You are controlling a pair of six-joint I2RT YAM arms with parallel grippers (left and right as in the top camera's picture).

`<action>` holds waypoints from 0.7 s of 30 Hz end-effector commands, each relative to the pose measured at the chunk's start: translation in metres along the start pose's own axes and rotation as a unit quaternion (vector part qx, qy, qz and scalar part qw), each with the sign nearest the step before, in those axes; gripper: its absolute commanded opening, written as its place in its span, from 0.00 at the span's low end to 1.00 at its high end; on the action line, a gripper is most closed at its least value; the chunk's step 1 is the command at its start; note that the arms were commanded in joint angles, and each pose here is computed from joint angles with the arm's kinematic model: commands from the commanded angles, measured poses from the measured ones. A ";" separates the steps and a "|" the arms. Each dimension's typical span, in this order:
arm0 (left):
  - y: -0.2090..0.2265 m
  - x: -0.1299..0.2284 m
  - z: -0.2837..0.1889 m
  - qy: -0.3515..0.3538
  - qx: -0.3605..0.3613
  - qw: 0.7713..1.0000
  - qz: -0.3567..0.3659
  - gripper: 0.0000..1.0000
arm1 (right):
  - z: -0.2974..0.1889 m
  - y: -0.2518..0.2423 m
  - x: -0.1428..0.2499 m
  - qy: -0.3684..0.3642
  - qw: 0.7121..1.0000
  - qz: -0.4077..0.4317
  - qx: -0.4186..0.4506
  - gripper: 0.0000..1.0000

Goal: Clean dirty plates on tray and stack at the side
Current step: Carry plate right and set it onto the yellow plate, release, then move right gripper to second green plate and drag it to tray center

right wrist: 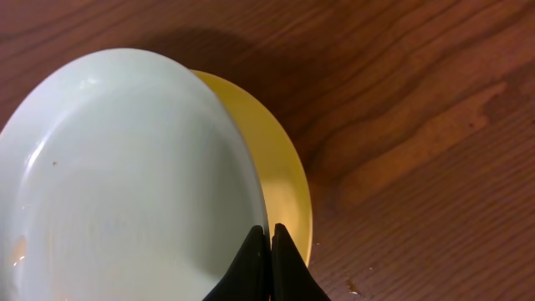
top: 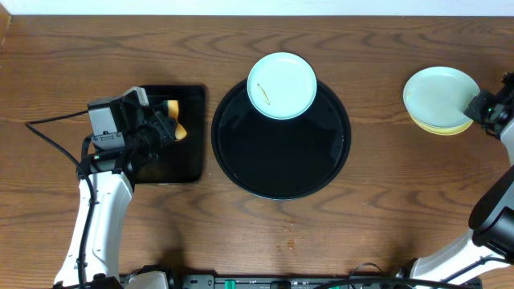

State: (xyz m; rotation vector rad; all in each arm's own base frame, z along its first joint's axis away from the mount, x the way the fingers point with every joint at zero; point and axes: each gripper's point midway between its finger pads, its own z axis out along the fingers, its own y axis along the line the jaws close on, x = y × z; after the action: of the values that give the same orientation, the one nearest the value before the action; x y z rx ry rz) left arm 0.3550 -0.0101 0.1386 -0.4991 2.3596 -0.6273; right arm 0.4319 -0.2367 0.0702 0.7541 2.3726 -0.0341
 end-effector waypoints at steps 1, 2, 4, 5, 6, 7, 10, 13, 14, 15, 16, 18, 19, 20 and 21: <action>0.004 0.000 0.001 -0.001 -0.006 1.000 0.006 0.08 | -0.001 -0.008 -0.004 -0.005 1.000 -0.005 0.014 0.02; 0.004 0.000 0.001 -0.001 -0.006 1.000 0.006 0.08 | -0.001 -0.008 -0.004 -0.005 1.000 -0.005 0.014 0.02; 0.004 0.000 0.001 0.000 -0.006 1.000 0.006 0.08 | -0.001 -0.008 -0.004 -0.005 1.000 -0.005 0.016 0.01; 0.004 0.000 0.001 0.000 -0.006 1.000 0.006 0.08 | -0.001 -0.009 -0.004 -0.006 1.000 -0.006 0.018 0.02; 0.004 0.000 0.001 0.000 -0.006 1.000 0.006 0.08 | -0.001 -0.010 -0.004 -0.006 1.000 -0.006 0.020 0.03; 0.004 0.000 0.001 0.000 -0.006 1.000 0.006 0.08 | -0.001 -0.011 -0.005 -0.006 1.000 -0.006 0.025 0.04; 0.004 0.000 0.001 0.000 -0.006 1.000 0.006 0.08 | -0.001 -0.012 -0.005 -0.007 0.999 -0.018 0.027 0.32; 0.004 0.000 0.001 0.000 -0.006 1.000 0.006 0.08 | -0.002 -0.006 -0.004 0.000 0.999 -0.032 0.013 0.57; 0.004 0.000 0.001 0.000 -0.006 1.000 0.006 0.08 | -0.003 0.001 -0.003 0.003 0.999 -0.041 -0.004 0.57; 0.004 0.000 0.001 0.000 -0.006 1.000 0.006 0.08 | -0.005 0.011 -0.004 0.007 0.998 -0.049 -0.026 0.57; 0.004 0.000 0.001 0.000 -0.006 1.000 0.006 0.08 | -0.007 0.022 -0.005 0.010 0.997 -0.058 -0.050 0.57; 0.004 0.000 0.001 0.000 -0.006 1.000 0.012 0.08 | -0.016 0.047 -0.010 0.017 0.993 -0.071 -0.093 0.57; 0.004 0.000 0.001 0.000 -0.006 1.000 0.013 0.08 | -0.021 0.062 -0.012 0.021 0.990 -0.083 -0.114 0.59; 0.004 0.000 0.001 0.000 -0.006 1.000 0.013 0.08 | -0.028 0.077 -0.015 0.025 0.986 -0.098 -0.131 0.60; 0.004 0.000 0.001 0.000 -0.006 1.000 0.013 0.08 | -0.035 0.092 -0.016 0.031 0.982 -0.117 -0.142 0.60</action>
State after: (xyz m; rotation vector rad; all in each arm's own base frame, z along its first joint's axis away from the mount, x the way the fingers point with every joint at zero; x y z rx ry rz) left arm 0.3550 -0.0101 0.1386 -0.4920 2.3602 -0.6251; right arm 0.4361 -0.2035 0.0839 0.5886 2.4880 0.0979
